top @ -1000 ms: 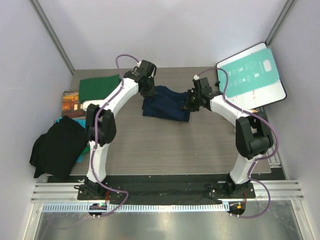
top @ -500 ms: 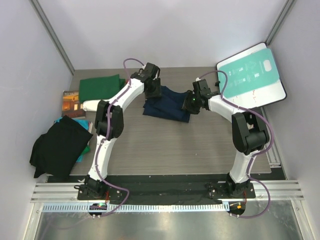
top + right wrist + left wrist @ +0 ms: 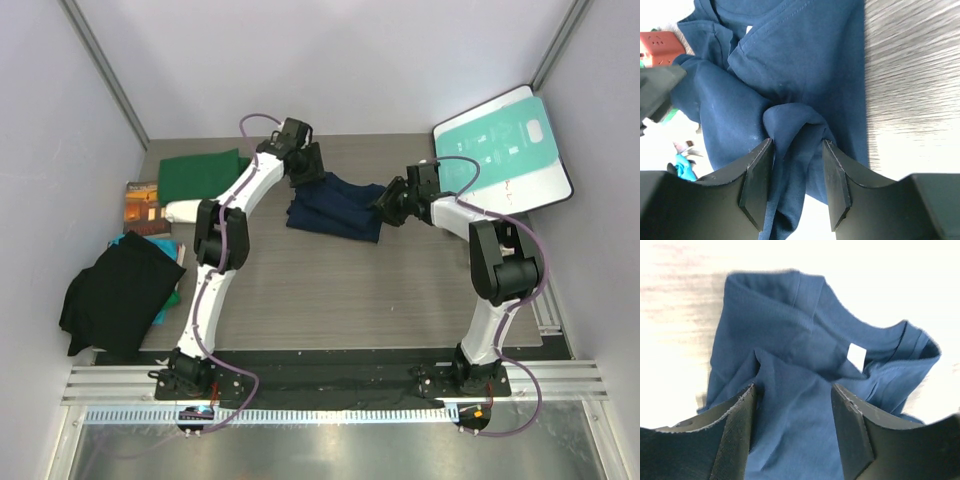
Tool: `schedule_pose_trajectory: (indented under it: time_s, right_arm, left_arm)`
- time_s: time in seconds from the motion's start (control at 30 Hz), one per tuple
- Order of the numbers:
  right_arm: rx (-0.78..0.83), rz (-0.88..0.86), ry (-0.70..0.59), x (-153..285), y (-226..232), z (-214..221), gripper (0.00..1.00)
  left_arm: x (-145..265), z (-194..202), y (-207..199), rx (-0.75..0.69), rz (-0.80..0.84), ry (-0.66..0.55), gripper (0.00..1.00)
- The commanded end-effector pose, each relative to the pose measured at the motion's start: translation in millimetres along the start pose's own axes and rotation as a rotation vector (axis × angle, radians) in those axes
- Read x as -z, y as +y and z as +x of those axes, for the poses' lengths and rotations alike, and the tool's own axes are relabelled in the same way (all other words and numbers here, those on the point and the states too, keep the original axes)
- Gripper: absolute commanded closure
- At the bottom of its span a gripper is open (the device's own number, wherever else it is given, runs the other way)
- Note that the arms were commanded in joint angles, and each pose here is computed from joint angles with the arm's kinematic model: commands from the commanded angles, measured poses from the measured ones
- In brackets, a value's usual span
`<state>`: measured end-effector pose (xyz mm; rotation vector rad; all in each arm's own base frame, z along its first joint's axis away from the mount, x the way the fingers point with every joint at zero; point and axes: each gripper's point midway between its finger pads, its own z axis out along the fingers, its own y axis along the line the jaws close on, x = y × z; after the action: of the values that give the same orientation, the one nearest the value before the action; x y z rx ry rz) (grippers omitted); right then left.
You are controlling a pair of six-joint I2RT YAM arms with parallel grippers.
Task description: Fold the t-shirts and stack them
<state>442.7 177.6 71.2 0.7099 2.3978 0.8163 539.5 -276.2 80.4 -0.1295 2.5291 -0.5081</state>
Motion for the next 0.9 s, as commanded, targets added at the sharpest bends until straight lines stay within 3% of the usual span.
schedule_pose_trajectory:
  time_s: [0.0, 0.1, 0.27, 0.3, 0.43, 0.5, 0.6, 0.77, 0.8, 0.87]
  right_arm:
    - [-0.013, -0.107, -0.032, 12.0, 27.9, -4.4, 0.51]
    - [0.071, -0.124, -0.073, 28.7, 40.9, -7.8, 0.51]
    - [0.442, -0.046, -0.188, 76.5, 79.1, -6.8, 0.51]
    - [0.467, -0.054, -0.246, 94.2, 90.6, -13.0, 0.51]
    - [0.509, -0.093, -0.291, 125.8, 107.2, -17.0, 0.51]
    - [0.544, -0.155, -0.250, 131.2, 119.4, -8.8, 0.52]
    - [0.570, -0.158, -0.162, 118.6, 118.5, 4.9, 0.53]
    - [0.604, -0.151, -0.027, 82.8, 110.0, 39.7, 0.54]
    - [0.613, -0.150, -0.012, 77.6, 110.0, 44.5, 0.54]
    - [0.628, -0.138, 0.038, 62.5, 108.1, 56.4, 0.55]
  left_arm:
    - [4.1, -32.0, -23.5, 0.044, 0.105, -0.081, 0.38]
    - [1.6, -35.7, -18.2, 0.052, 0.087, -0.094, 0.40]
    - [18.9, -46.0, 13.4, 0.068, -0.033, -0.144, 0.44]
    - [42.8, -65.1, 19.4, 0.076, -0.060, -0.211, 0.44]
    - [84.8, -81.5, 49.8, 0.089, -0.154, -0.315, 0.41]
    - [112.0, -93.6, 53.4, 0.081, -0.172, -0.364, 0.41]
    - [129.4, -86.2, 52.2, 0.062, -0.161, -0.344, 0.45]
    - [131.4, -48.0, 42.1, 0.060, -0.067, -0.264, 0.49]
    - [120.7, -26.0, 48.3, 0.058, -0.066, -0.218, 0.50]
    - [122.7, -17.0, 34.5, 0.039, -0.017, -0.229, 0.52]
